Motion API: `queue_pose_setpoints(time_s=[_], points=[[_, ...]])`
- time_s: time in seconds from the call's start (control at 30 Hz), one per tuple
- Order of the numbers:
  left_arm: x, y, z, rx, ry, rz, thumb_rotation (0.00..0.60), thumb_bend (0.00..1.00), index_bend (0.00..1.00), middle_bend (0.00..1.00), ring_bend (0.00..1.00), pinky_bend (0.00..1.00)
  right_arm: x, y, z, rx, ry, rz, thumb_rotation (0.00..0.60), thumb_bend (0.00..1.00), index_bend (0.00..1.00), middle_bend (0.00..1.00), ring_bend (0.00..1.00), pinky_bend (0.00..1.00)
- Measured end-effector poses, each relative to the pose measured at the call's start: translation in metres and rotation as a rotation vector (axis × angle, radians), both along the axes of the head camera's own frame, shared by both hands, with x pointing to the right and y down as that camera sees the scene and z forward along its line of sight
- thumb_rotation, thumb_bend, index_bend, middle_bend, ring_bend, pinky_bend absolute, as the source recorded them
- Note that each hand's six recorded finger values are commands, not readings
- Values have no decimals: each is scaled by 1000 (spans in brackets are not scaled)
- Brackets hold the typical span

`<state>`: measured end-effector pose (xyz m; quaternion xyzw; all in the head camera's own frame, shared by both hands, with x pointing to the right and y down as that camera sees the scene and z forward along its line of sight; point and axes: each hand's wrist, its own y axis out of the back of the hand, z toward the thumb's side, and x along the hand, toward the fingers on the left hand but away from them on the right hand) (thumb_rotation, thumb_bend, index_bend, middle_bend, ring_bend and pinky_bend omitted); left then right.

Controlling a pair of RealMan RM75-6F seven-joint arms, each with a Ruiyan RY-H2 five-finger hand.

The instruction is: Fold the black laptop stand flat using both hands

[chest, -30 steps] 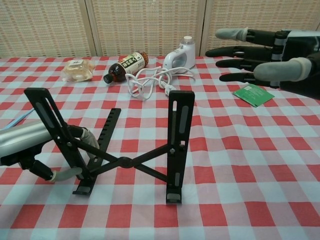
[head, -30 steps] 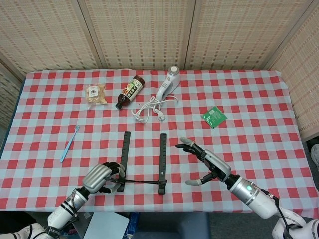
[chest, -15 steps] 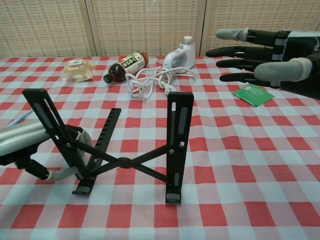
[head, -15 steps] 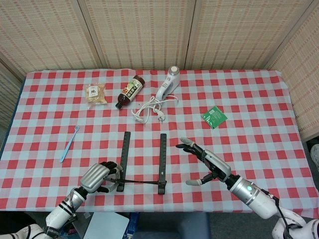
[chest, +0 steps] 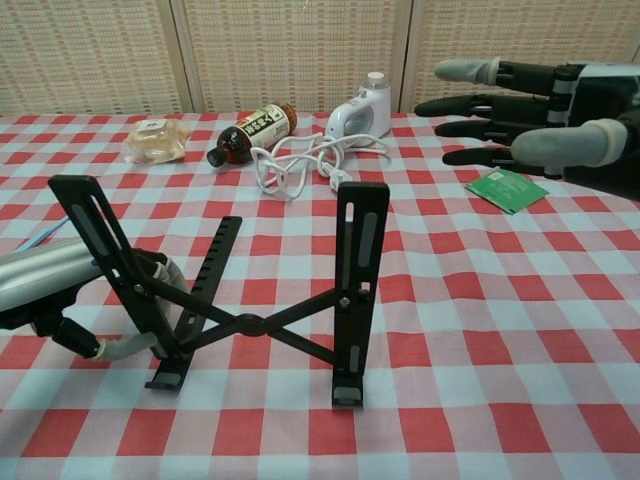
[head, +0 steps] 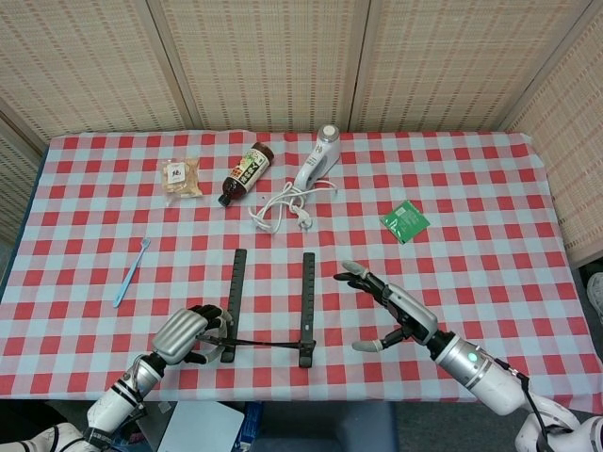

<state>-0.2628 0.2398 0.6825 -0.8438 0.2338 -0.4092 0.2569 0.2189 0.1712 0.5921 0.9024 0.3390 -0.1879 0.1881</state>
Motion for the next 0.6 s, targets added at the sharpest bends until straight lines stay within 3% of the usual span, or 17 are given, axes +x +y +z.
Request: queue_pose_setpoints(time_s=[0.3,0.6], points=[[1,-1,0,5,3,-3,600,354,584,312,264,345,1,8,8,54,107,-80,600,110,8,123,0,32],[2,0,0,0,2,1,600,354,580,312,264,345,-1,20,24,164,331,-220,600,134,312,208,0,32]])
